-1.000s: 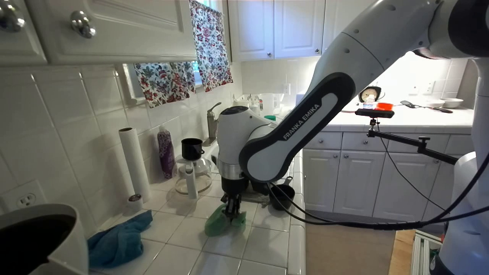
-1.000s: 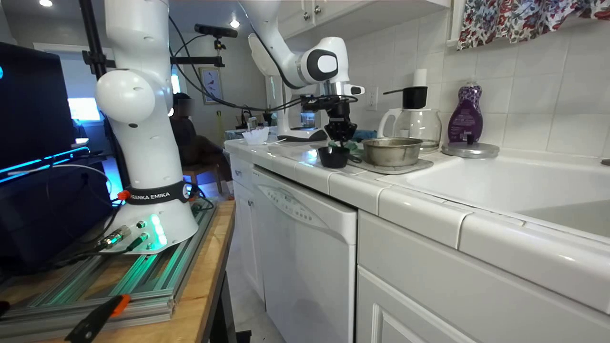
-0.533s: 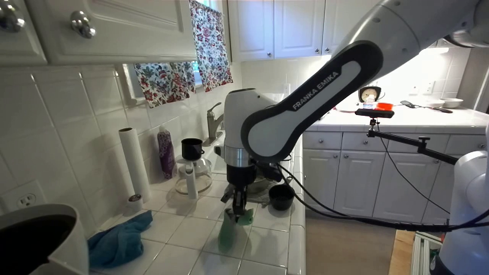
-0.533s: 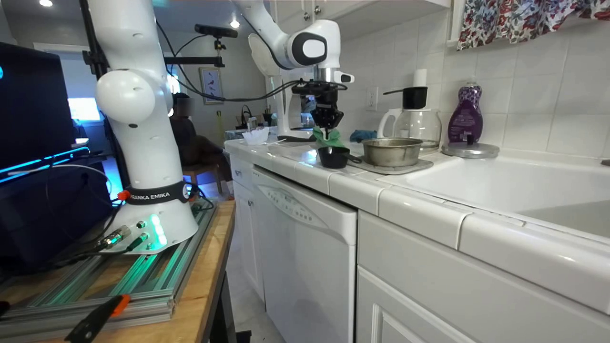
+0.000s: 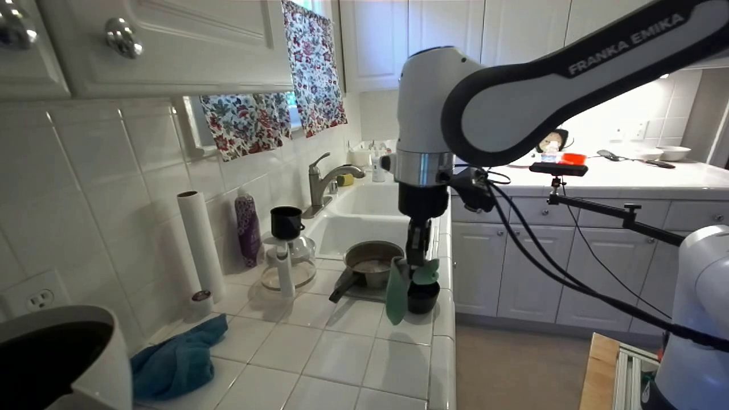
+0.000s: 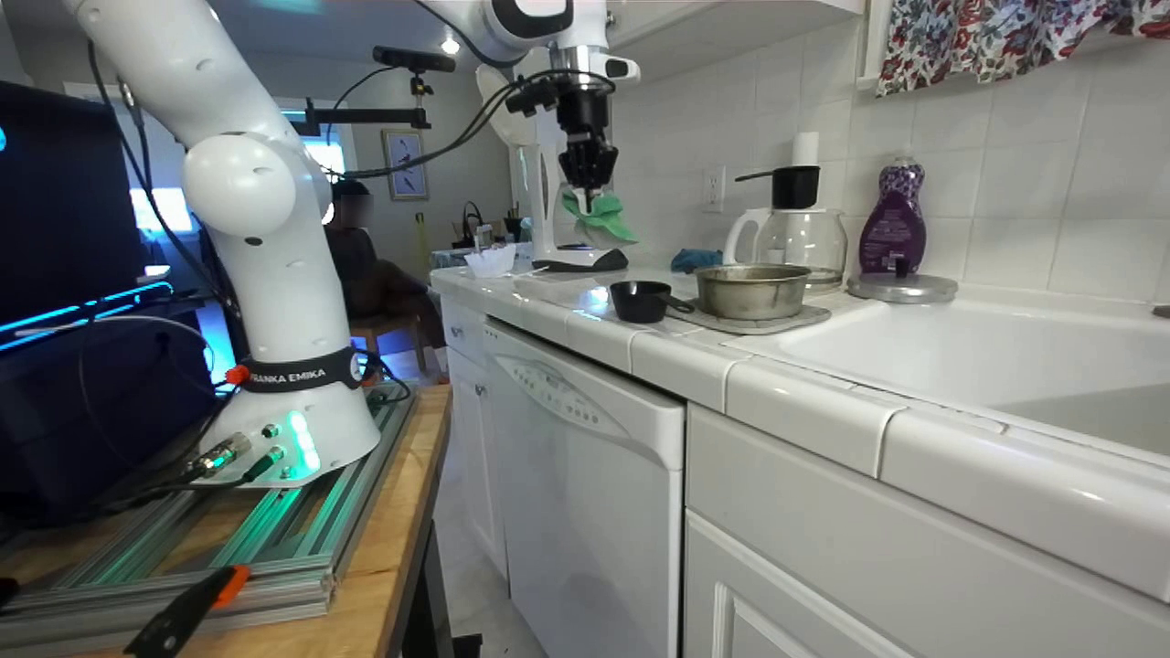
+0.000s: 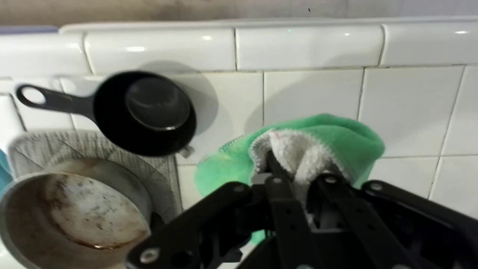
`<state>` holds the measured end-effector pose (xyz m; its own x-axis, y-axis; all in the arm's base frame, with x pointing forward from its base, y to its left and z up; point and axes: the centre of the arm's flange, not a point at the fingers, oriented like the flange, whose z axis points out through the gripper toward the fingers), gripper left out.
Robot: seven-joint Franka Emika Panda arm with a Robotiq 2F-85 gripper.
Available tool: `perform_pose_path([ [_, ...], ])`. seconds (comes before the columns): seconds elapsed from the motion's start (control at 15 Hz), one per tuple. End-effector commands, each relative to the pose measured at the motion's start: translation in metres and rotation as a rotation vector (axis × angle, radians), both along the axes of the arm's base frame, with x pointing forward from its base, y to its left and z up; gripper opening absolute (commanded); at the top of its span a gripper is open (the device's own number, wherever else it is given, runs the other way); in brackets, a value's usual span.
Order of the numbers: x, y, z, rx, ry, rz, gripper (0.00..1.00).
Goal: Put the green towel in the measuring cup.
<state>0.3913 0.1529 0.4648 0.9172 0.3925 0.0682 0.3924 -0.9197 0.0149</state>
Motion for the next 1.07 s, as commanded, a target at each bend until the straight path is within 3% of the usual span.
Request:
perform_pose_path([
  [0.0,-0.046,-0.055,0.015,-0.036,-0.022,-0.197,0.03],
  [0.27,-0.039,-0.11,0.007,-0.023,-0.043,-0.417,0.03],
  [0.47,-0.022,-0.143,-0.01,-0.005,-0.011,-0.519,0.03],
  [0.73,0.003,-0.159,-0.025,0.012,0.002,-0.546,0.03],
  [1.0,0.027,-0.15,-0.045,0.01,0.016,-0.51,0.03],
])
